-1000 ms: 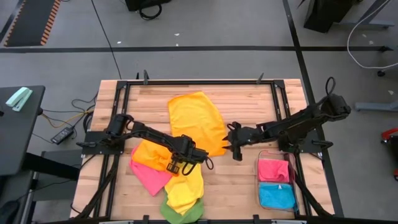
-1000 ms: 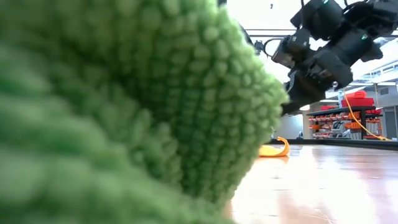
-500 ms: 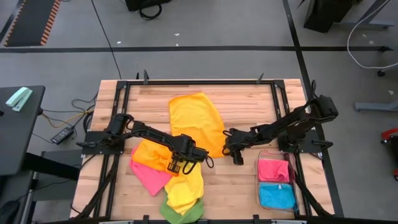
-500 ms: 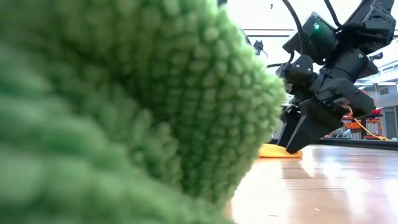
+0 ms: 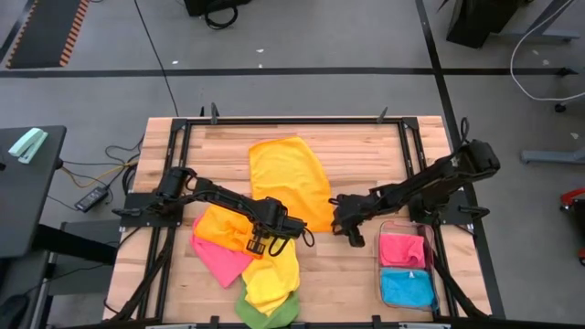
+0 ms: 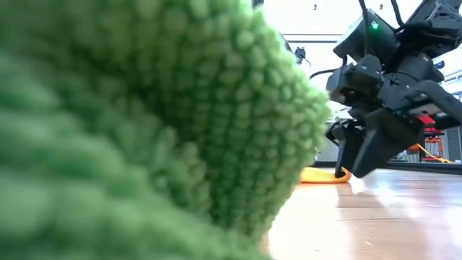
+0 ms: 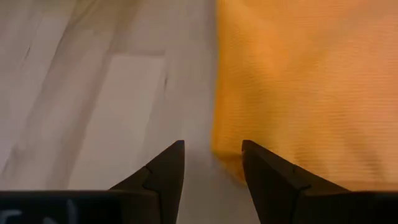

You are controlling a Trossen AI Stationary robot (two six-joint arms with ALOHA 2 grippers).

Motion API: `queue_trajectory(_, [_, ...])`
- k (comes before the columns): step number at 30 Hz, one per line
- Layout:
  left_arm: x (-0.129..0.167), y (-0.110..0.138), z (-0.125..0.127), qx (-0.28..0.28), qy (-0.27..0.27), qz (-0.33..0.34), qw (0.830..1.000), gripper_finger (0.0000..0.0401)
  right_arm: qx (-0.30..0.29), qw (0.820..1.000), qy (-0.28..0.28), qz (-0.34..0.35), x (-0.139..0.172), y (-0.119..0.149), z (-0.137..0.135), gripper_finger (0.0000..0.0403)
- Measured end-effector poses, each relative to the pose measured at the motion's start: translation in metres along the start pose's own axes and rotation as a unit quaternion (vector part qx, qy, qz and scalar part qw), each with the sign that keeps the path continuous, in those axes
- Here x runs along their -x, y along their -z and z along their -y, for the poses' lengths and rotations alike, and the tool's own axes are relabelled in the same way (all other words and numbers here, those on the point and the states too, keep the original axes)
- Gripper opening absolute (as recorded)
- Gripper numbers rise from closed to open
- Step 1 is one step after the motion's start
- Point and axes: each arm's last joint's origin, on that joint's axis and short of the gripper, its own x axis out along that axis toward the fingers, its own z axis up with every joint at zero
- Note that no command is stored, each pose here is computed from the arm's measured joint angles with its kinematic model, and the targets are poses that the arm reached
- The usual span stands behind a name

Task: Fold microfiber towels
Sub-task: Fold the orange towel

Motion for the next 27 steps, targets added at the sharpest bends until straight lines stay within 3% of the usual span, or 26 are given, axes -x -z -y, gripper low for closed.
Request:
queue_trajectory(8, [0.000, 0.000, 0.000, 0.003, 0.000, 0.001, 1.000, 0.0033, 0.045, 0.998, 0.033, -0.010, -0.002, 0.002, -0.006, 0.0151])
queue_trajectory(18, [0.000, 0.000, 0.000, 0.006, 0.000, 0.001, 1.000, 0.0016, 0.053, 0.997, 0.048, -0.014, -0.001, 0.003, -0.004, 0.0042])
queue_trajectory(27, [0.009, 0.007, 0.000, 0.043, 0.001, -0.010, 0.999, 0.0022, 0.047, 0.998, 0.040, -0.005, 0.009, -0.008, -0.007, 0.0036])
